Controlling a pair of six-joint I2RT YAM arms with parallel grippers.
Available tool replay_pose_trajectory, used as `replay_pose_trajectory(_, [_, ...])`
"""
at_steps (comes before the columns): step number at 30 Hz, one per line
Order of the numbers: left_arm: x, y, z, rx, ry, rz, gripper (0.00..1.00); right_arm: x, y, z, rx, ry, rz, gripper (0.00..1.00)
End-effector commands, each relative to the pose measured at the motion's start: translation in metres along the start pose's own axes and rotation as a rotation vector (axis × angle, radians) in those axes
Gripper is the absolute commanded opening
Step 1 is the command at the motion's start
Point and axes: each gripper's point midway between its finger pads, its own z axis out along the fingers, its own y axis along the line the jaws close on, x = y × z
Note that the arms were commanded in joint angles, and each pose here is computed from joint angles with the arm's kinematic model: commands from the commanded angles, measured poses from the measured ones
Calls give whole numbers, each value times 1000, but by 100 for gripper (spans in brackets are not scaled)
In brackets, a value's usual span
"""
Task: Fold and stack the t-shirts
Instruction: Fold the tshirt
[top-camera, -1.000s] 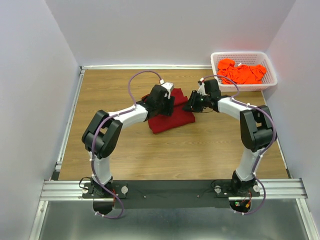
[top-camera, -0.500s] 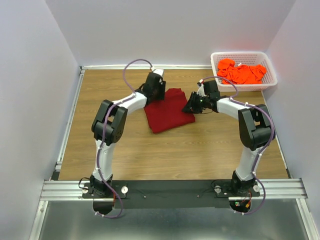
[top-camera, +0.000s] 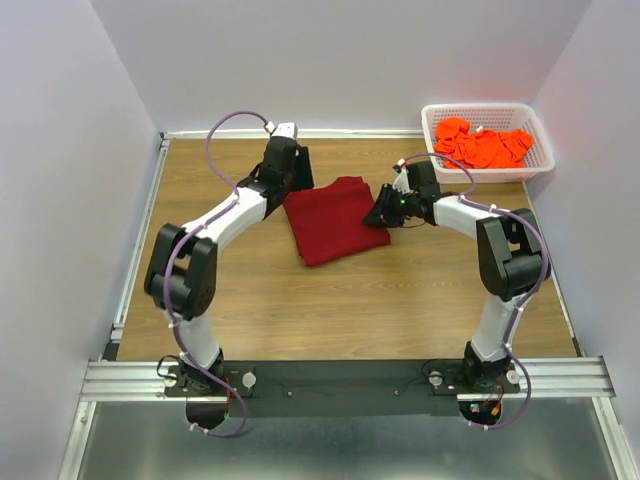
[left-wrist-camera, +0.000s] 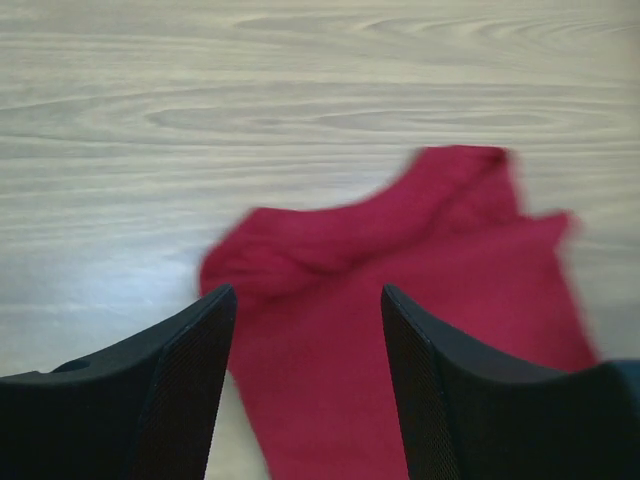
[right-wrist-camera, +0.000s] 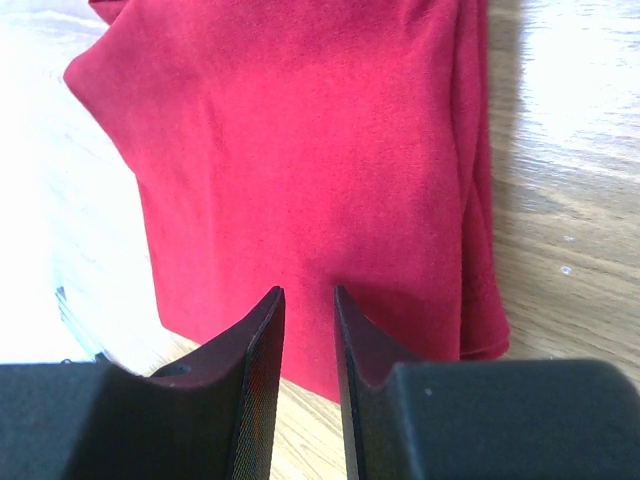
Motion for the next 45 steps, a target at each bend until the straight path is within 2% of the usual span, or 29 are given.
replay_pose_trajectory(1, [8, -42, -43, 121, -5, -47, 67, -4, 17, -6, -58, -6, -47, 34])
replay_pose_trajectory(3, [34, -62, -50, 197, 57, -65, 67, -1, 17, -4, -69, 8, -45, 34])
replay_pose_trajectory(4, [61, -58, -48, 196, 111, -69, 66, 2, 14, -2, -70, 22, -41, 34])
replay_pose_trajectory(6, [86, -62, -48, 229, 177, -96, 66, 8, 8, 1, -57, 35, -28, 34])
replay_pose_trajectory(10, [143, -47, -50, 215, 317, -117, 65, 26, -9, 3, -7, 61, 14, 34])
replay_pose_trajectory(13, [167, -39, -63, 210, 370, -121, 65, 56, -20, -3, 20, 117, 87, 34])
replay_pose_trajectory(17, [173, -43, -92, 247, 370, -127, 65, 98, -25, -23, 54, 170, 124, 34])
replay_pose_trajectory(20, [176, -49, -110, 282, 375, -140, 65, 113, -15, -39, 36, 171, 125, 34])
replay_pose_trajectory(24, [151, -50, -114, 282, 286, -125, 65, 83, 21, -56, -51, 90, 50, 34])
replay_pose_trajectory(27, [110, -64, -106, 318, 191, -77, 65, 47, 44, -54, -104, 35, -28, 34])
replay_pose_trajectory(30, [88, -70, -88, 341, 132, -50, 63, 12, 61, -48, -137, -19, -102, 34])
replay_pose_trajectory(34, [61, -69, -57, 381, 98, -62, 61, -14, 60, -25, -171, -41, -124, 34])
replay_pose_trajectory(35, [73, -66, -42, 371, 135, -50, 61, -16, 51, -11, -177, -37, -107, 34])
replay_pose_trajectory(39, [77, -59, -2, 347, 164, -35, 59, -38, 30, 11, -201, -86, -57, 33])
replay_pose_trajectory(41, [91, -45, 19, 316, 205, -55, 59, -44, 12, 24, -192, -100, -32, 33])
replay_pose_trajectory(45, [102, -26, 41, 292, 244, -98, 57, -56, -9, 34, -220, -126, 14, 34])
